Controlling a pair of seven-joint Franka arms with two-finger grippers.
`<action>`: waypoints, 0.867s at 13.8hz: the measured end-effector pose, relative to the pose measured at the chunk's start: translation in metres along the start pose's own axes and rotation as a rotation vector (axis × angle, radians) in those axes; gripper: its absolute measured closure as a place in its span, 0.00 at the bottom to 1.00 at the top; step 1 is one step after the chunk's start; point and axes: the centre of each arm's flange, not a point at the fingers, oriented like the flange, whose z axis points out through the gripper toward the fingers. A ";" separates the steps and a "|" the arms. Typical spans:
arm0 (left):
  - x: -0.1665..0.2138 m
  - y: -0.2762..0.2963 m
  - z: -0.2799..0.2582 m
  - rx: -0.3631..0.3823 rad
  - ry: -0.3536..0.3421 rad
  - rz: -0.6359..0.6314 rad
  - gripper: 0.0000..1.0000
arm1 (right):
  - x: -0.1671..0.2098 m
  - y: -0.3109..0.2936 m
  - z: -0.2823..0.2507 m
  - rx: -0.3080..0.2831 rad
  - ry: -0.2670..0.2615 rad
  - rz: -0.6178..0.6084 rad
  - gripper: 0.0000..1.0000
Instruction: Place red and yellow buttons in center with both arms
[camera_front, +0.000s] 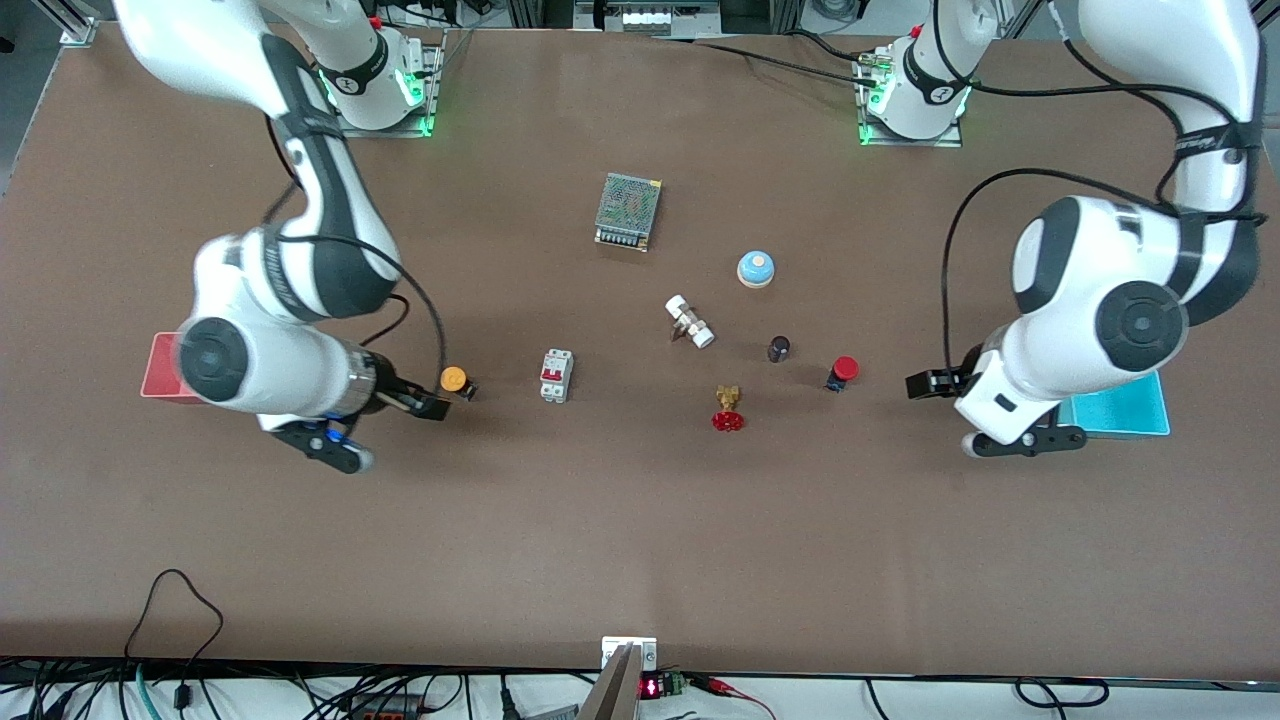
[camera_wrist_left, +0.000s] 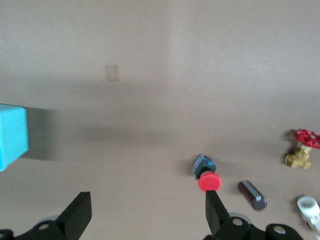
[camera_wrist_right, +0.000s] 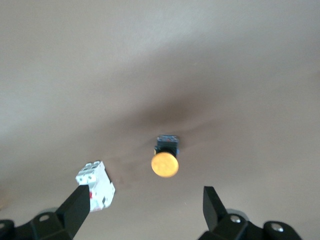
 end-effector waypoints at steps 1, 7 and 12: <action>-0.002 -0.004 -0.018 0.016 -0.004 0.015 0.00 | 0.000 0.010 -0.024 0.013 0.008 -0.008 0.00; -0.020 -0.061 -0.107 0.028 -0.020 0.134 0.00 | 0.027 0.105 -0.102 0.053 0.052 -0.075 0.00; -0.055 -0.110 -0.162 -0.055 0.064 0.206 0.00 | 0.013 0.149 -0.163 -0.110 0.154 -0.301 0.00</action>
